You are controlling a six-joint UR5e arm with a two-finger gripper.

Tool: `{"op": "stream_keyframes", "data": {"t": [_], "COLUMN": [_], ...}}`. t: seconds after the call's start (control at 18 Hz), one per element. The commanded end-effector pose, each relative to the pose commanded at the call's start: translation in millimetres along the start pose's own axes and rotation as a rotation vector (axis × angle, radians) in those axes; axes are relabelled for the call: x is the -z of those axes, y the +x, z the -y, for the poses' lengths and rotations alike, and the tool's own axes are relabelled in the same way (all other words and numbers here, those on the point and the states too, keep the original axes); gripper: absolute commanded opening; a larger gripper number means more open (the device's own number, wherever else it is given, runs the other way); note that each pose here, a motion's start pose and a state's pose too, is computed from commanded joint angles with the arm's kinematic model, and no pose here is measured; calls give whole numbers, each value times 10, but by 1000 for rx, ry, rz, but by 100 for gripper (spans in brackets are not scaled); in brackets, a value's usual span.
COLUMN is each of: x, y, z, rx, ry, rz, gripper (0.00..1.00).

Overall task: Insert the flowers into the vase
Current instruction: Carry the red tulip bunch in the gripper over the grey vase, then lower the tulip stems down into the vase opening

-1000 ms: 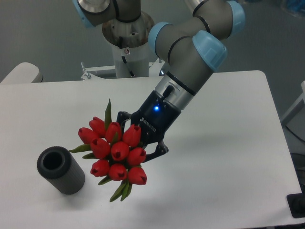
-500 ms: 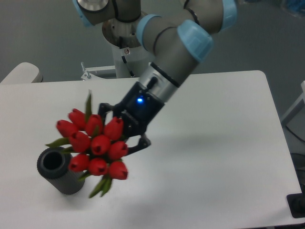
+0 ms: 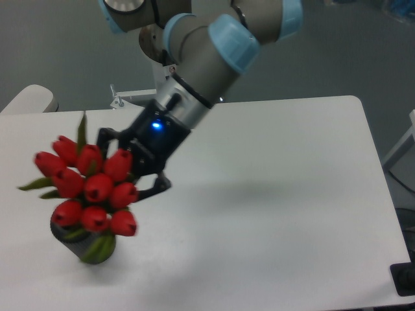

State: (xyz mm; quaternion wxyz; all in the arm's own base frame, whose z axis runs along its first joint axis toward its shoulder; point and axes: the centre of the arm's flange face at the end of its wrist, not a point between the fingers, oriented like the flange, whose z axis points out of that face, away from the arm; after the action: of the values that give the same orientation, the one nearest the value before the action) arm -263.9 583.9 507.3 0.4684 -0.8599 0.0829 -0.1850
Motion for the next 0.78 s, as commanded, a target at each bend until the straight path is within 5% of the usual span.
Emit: {"op": "stream_keyframes", "data": {"t": [0.78], "x": [-596], "y": [441], "z": [100], "rx": [-179], "ry": [21], "rz": [-65], "gripper": [37]}}
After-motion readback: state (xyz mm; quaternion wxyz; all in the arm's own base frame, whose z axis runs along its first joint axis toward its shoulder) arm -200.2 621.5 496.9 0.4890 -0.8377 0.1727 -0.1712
